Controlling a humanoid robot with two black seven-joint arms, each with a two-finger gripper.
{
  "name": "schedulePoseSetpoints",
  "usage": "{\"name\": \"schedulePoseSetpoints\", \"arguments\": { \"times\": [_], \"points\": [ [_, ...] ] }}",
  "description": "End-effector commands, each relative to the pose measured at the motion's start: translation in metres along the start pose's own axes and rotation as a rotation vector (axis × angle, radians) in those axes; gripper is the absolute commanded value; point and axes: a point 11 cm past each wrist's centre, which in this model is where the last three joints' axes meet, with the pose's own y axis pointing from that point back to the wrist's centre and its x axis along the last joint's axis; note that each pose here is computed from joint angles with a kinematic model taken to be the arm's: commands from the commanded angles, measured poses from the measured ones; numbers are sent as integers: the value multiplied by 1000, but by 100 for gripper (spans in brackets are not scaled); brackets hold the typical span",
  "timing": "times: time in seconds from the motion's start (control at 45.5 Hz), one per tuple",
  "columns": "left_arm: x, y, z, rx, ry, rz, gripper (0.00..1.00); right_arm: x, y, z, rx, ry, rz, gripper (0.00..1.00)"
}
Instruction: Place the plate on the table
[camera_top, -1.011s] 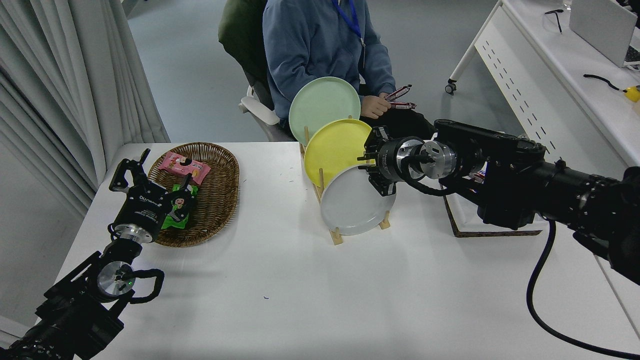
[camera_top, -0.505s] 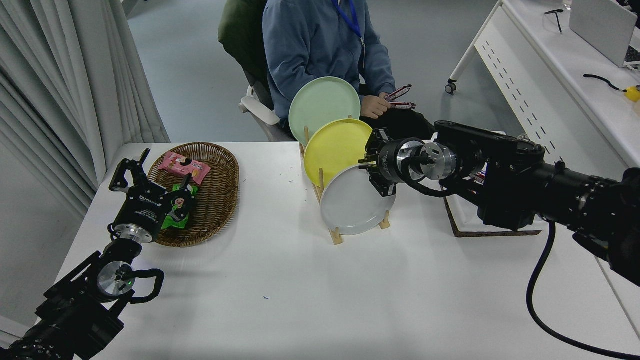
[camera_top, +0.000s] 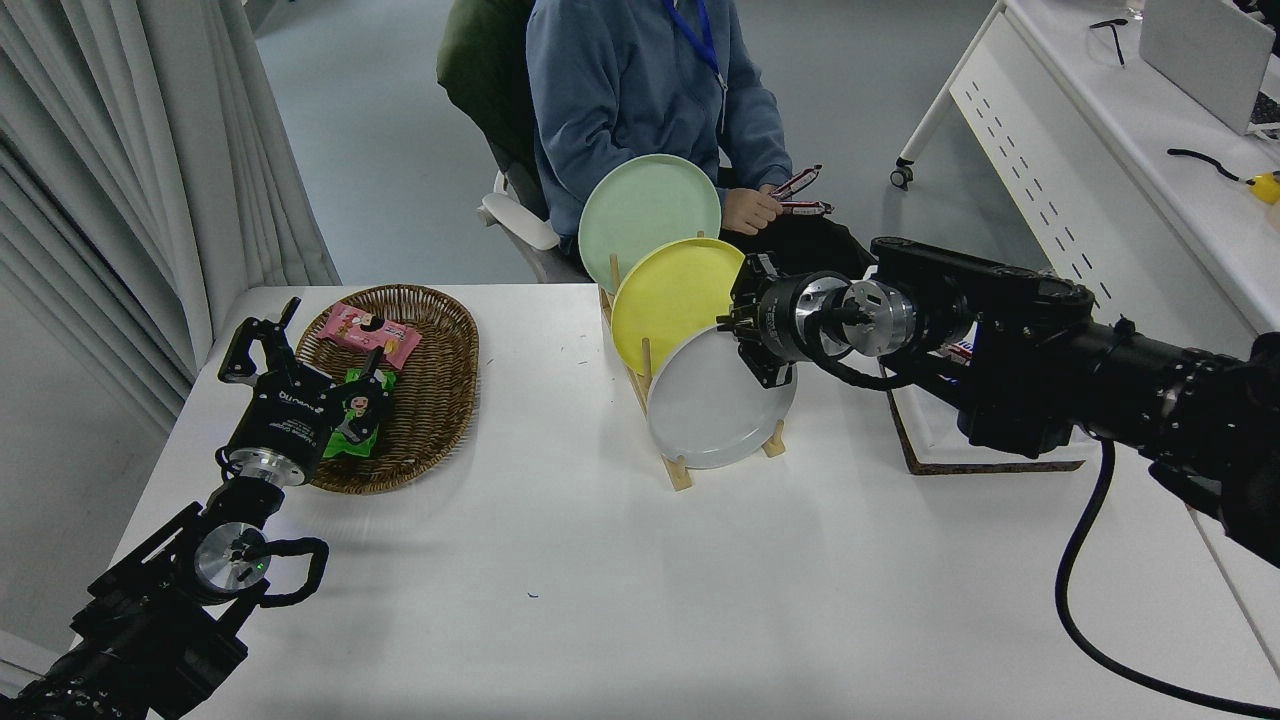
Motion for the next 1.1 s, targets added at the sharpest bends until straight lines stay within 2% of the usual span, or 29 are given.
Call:
{"name": "schedulePoseSetpoints", "arguments": {
  "times": [0.0, 0.176, 0.418, 0.747, 1.077],
  "points": [
    [0, 0, 0, 0, 0, 0, 100, 9, 15, -26, 39, -50, -12, 0],
    [0, 0, 0, 0, 0, 0, 100, 7, 36, -58, 51, -174, -75, 0],
    [0, 0, 0, 0, 0, 0, 100, 14, 55, -78, 36, -299, -103, 0],
    [0, 0, 0, 0, 0, 0, 100, 30, 79, -94, -4, -454, -110, 0],
    [0, 0, 0, 0, 0, 0, 100, 10, 109, -103, -106, -658, -133, 0]
  ]
}}
